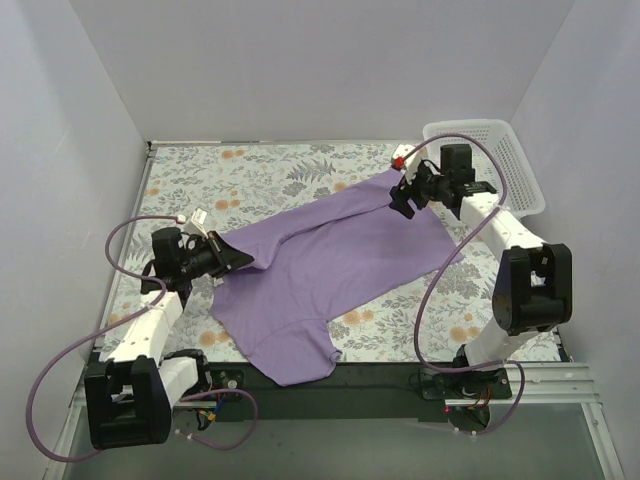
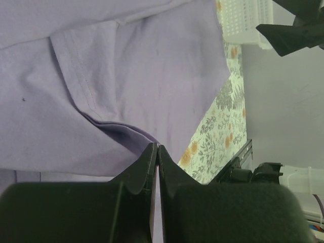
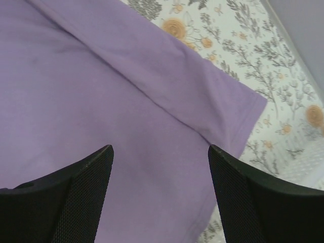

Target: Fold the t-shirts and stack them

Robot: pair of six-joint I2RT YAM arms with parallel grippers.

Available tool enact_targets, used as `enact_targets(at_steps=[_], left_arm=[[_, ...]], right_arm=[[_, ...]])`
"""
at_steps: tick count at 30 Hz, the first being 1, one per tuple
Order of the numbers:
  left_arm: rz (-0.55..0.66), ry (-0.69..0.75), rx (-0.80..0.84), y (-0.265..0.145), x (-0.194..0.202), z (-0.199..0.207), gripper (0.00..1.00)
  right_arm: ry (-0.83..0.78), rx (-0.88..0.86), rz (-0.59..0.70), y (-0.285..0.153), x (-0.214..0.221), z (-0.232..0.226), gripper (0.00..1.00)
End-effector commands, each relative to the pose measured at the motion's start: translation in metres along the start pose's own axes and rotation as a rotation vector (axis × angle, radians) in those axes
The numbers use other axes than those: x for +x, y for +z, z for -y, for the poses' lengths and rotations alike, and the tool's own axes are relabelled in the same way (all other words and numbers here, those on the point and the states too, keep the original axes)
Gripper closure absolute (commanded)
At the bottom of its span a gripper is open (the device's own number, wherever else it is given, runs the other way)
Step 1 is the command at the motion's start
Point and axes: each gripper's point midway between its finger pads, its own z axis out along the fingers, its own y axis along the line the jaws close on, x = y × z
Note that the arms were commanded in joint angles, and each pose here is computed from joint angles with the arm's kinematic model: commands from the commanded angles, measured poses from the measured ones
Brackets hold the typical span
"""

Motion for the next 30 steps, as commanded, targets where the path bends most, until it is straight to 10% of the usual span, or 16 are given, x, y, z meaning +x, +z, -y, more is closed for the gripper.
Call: enact_targets(at_steps=[1, 7, 13, 20, 24, 30], left_arm=[[-0.026, 0.035, 0.004, 0.004, -0.001, 0.008, 1.00], [-0.070, 0.027, -0.078, 0.012, 0.009, -0.007, 1.00], [-0.156, -0.041, -0.197, 0.013, 0.021, -0.019, 0.53], [0.074, -0.001, -0.356, 0.005, -0.037, -0.025, 0.35], [0.189, -0.134, -0.406, 0.002, -0.068, -0.057, 0.35], [0.048, -0.141, -0.215, 0.055, -0.083, -0.051, 0.46]], right_arm=[[0.081, -0.098, 0.063, -0.014, -0.012, -0.032, 0.18], [0.134, -0.142, 0.055, -0.021, 0.001, -0.058, 0.17], [0.151, -0.158, 0.042, -0.029, 0.015, -0.077, 0.16], [0.153, -0.159, 0.046, -0.037, 0.021, -0.086, 0.16], [0.200, -0.135, 0.057, -0.044, 0.021, -0.075, 0.16], [0.238, -0.140, 0.068, -0.049, 0.028, -0.074, 0.16]])
